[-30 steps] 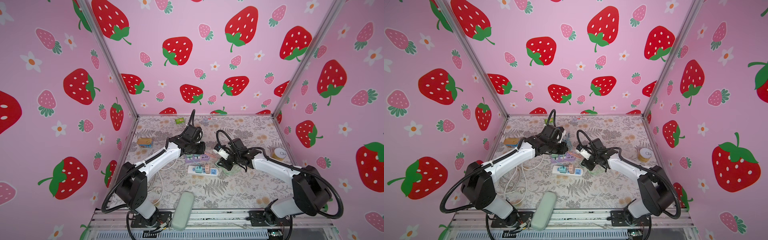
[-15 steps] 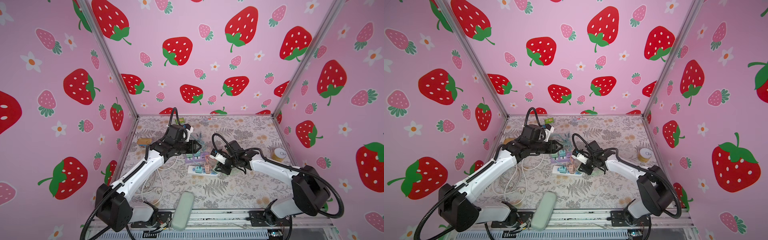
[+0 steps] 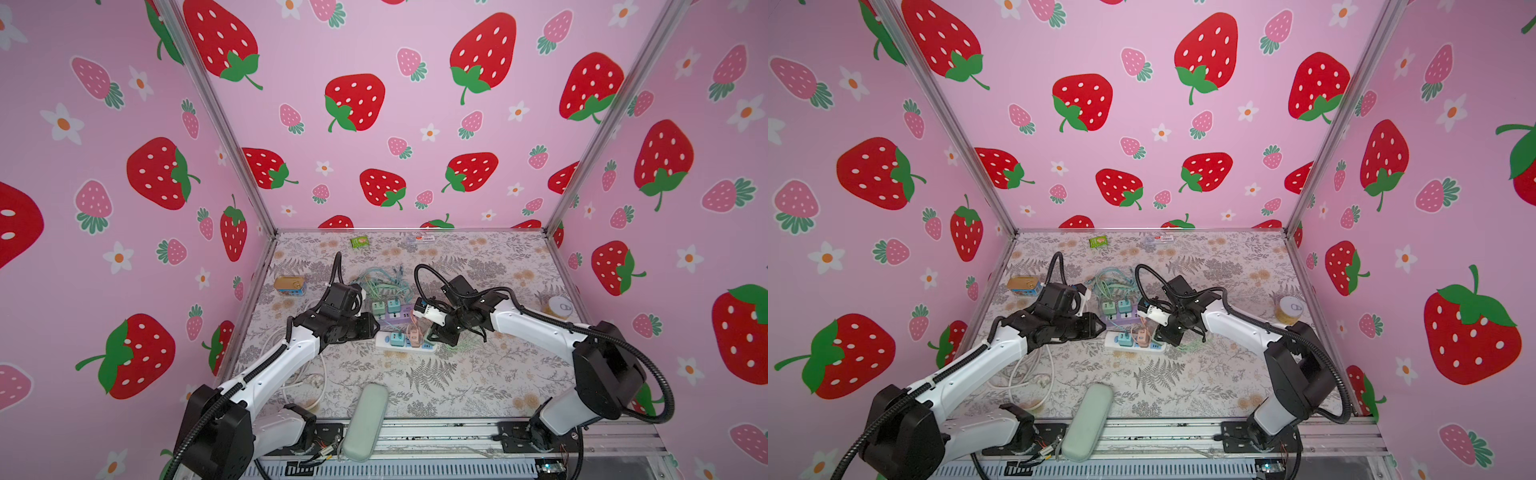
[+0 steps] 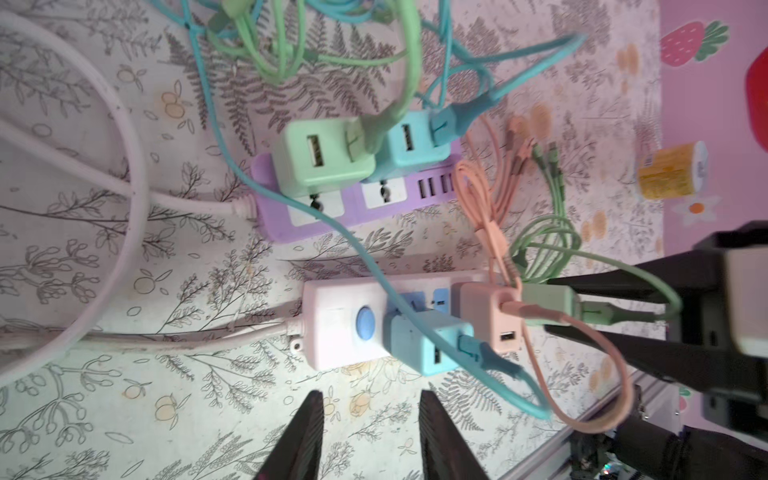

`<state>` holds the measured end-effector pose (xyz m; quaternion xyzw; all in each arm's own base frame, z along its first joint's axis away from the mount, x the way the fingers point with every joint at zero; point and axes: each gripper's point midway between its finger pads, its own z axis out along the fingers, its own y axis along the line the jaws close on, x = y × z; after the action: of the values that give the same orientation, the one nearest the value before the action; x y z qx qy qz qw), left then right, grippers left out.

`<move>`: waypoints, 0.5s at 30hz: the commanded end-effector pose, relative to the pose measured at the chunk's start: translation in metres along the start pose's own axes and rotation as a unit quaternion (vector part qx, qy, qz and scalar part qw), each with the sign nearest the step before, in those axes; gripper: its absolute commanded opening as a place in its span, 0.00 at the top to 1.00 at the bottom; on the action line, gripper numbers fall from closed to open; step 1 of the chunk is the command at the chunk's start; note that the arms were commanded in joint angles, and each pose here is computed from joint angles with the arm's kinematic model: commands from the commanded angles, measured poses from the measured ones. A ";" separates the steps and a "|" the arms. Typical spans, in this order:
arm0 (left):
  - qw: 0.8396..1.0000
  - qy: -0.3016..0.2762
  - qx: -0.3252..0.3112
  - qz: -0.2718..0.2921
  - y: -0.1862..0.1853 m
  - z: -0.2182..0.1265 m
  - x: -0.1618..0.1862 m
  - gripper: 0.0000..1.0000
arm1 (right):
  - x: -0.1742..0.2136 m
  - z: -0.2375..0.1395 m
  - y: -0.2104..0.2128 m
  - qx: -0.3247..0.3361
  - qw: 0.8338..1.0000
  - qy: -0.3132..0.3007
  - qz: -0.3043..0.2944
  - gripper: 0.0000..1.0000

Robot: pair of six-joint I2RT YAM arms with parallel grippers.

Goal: Insert the plug

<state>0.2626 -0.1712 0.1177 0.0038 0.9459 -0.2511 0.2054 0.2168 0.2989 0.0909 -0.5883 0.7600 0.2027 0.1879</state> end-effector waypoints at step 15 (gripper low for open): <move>0.999 0.027 0.004 -0.028 0.017 0.059 0.005 0.65 | 0.025 0.002 0.020 -0.020 0.996 0.056 -0.064 0.77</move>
<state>0.2757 -0.1807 0.0637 -0.0106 0.9543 -0.2475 0.1673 0.2083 0.3031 0.0890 -0.6282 0.7304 0.1922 0.1866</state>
